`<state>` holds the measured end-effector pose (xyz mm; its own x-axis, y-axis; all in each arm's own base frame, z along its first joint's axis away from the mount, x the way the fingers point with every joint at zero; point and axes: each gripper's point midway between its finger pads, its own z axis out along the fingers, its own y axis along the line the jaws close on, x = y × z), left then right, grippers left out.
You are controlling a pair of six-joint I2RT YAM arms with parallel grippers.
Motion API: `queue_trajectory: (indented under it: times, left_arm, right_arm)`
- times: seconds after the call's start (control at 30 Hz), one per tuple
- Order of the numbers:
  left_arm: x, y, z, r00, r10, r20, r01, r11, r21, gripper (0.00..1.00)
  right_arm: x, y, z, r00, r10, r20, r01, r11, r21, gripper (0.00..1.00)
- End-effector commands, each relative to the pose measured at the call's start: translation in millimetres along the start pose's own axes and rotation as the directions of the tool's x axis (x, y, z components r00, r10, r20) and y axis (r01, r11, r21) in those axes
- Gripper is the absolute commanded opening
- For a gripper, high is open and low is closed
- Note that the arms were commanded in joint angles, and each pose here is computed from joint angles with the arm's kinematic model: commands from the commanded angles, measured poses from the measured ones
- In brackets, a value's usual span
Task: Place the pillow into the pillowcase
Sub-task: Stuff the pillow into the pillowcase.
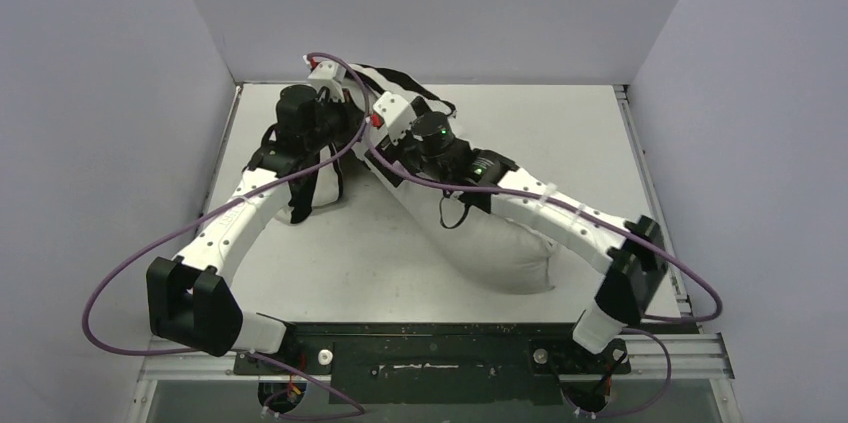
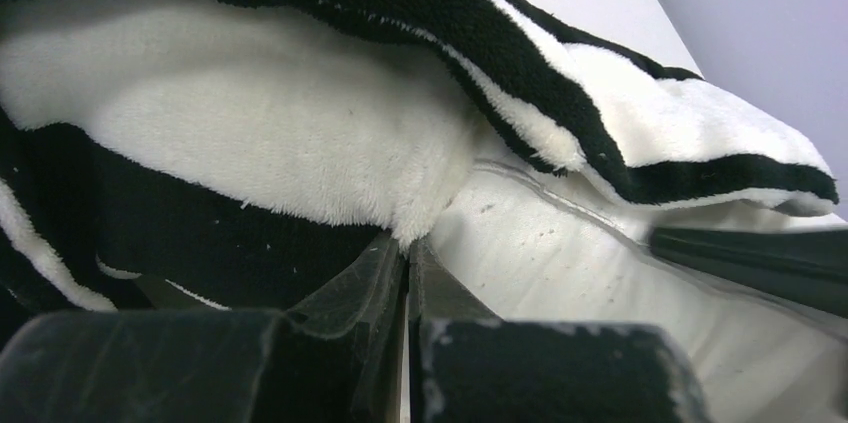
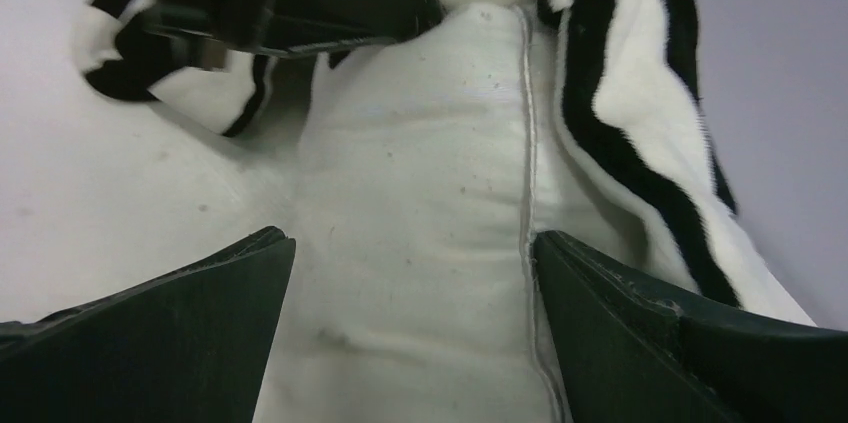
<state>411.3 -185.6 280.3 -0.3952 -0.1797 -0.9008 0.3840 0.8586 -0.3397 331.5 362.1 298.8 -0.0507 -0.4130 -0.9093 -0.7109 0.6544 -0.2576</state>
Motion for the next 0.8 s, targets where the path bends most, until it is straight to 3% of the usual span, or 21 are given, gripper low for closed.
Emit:
queue_trajectory:
  times: [0.0, 0.1, 0.17, 0.2, 0.27, 0.3, 0.47, 0.63, 0.77]
  left_arm:
    - [-30.9, -21.8, -12.9, 0.999, -0.032, 0.042, 0.028, 0.996, 0.080, 0.00]
    - [-24.5, -20.3, -20.2, 0.999, -0.050, -0.007, 0.051, 0.997, 0.065, 0.00]
    - [-19.9, -19.4, -26.5, 0.998, -0.052, -0.047, 0.054, 0.997, 0.049, 0.00]
    - [-18.0, -18.7, -30.1, 0.997, -0.052, -0.060, 0.055, 0.998, 0.039, 0.00]
    - [-15.7, -19.5, -36.8, 0.996, -0.054, -0.074, 0.057, 0.998, 0.035, 0.00]
    - [-14.8, -21.2, -40.2, 0.995, -0.055, -0.079, 0.058, 0.998, 0.040, 0.00]
    - [-16.1, -47.5, -52.6, 0.993, -0.099, -0.069, 0.110, 0.979, 0.170, 0.00]
    - [-25.2, -84.2, -48.9, 0.971, -0.239, -0.008, 0.223, 0.892, 0.393, 0.00]
    - [-14.1, -94.5, -31.7, 0.949, -0.309, -0.060, 0.302, 0.841, 0.448, 0.00]
  right_arm:
    - [24.0, -42.7, 46.7, 0.997, -0.049, -0.062, 0.059, 0.986, 0.157, 0.93]
    - [40.9, -58.2, 72.7, 0.995, 0.093, -0.043, -0.085, 0.984, 0.155, 0.78]
    - [46.4, -68.4, 80.9, 0.985, 0.175, -0.011, -0.170, 0.970, 0.175, 0.49]
    - [45.9, -72.4, 82.6, 0.979, 0.205, 0.013, -0.204, 0.960, 0.193, 0.27]
    - [44.7, -76.2, 83.9, 0.963, 0.267, 0.045, -0.270, 0.941, 0.203, 0.05]
    - [37.3, -77.3, 85.3, 0.952, 0.296, 0.081, -0.306, 0.931, 0.197, 0.00]
    - [21.1, -80.3, 87.3, 0.887, 0.418, 0.195, -0.451, 0.874, 0.182, 0.00]
    - [-7.4, -75.8, 81.0, 0.780, 0.529, 0.333, -0.582, 0.810, 0.076, 0.00]
    - [-10.9, -79.3, 78.1, 0.691, 0.606, 0.394, -0.672, 0.739, 0.043, 0.00]
